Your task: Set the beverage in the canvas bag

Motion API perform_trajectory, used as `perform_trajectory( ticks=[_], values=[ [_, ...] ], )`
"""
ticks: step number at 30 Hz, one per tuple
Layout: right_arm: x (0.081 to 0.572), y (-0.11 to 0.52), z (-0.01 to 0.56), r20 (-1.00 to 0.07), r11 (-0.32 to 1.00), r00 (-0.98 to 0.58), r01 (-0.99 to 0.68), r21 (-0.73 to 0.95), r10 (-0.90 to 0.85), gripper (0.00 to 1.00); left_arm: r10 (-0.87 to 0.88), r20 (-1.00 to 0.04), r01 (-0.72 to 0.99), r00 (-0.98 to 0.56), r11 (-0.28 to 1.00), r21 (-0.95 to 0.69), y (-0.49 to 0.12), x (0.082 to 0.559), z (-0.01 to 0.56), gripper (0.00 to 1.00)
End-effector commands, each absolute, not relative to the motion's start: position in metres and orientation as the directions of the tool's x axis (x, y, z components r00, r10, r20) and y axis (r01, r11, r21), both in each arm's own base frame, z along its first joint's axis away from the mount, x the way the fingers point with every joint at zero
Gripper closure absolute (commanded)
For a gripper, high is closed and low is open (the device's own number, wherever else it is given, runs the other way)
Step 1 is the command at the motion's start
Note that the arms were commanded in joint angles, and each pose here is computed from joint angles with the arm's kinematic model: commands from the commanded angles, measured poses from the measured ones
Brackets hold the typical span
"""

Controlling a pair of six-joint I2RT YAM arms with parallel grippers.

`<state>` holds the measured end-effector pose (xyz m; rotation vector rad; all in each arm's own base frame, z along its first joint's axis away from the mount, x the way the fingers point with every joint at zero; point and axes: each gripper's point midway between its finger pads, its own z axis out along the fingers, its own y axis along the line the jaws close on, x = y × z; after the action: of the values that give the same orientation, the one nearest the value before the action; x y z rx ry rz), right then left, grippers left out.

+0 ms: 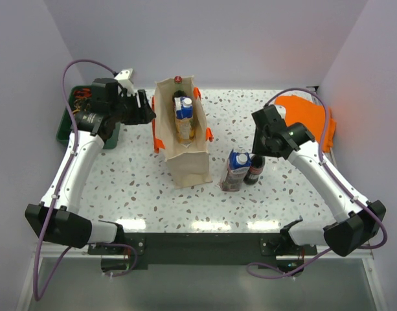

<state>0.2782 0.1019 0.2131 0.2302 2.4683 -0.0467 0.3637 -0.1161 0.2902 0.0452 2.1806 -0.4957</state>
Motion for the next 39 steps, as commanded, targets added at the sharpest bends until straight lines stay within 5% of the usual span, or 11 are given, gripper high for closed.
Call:
perform_trajectory(
  ticks=[1, 7, 16, 21, 27, 31, 39],
  values=[
    [0.280, 0.098, 0.223, -0.635, 0.982, -0.756, 0.188, 0.022, 0.159, 0.71, -0.161, -0.796, 0.220, -0.583, 0.912, -0.346, -0.120, 0.371, 0.299, 0.37],
    [0.277, 0.095, 0.222, -0.634, 0.982, -0.758, 0.191, 0.011, 0.154, 0.80, -0.163, -0.793, 0.218, -0.586, 0.911, -0.349, -0.120, 0.370, 0.298, 0.37],
    [0.271, 0.090, 0.220, -0.636, 0.980, -0.756, 0.200, 0.004, 0.157, 0.52, -0.165, -0.790, 0.216, -0.591, 0.911, -0.352, -0.120, 0.368, 0.296, 0.37],
    [0.269, 0.089, 0.220, -0.636, 0.979, -0.755, 0.202, 0.008, 0.160, 0.52, -0.167, -0.788, 0.213, -0.592, 0.911, -0.354, -0.120, 0.367, 0.295, 0.37],
    [0.267, 0.089, 0.217, -0.630, 0.980, -0.760, 0.200, 0.008, 0.160, 0.74, -0.169, -0.785, 0.213, -0.596, 0.910, -0.357, -0.120, 0.366, 0.293, 0.37],
    [0.268, 0.091, 0.216, -0.626, 0.981, -0.764, 0.195, 0.012, 0.159, 1.00, -0.170, -0.786, 0.211, -0.595, 0.910, -0.357, -0.120, 0.366, 0.294, 0.37],
    [0.274, 0.092, 0.228, -0.648, 0.983, -0.746, 0.185, 0.016, 0.152, 1.00, -0.175, -0.785, 0.211, -0.594, 0.908, -0.361, -0.121, 0.366, 0.295, 0.37]
  ],
)
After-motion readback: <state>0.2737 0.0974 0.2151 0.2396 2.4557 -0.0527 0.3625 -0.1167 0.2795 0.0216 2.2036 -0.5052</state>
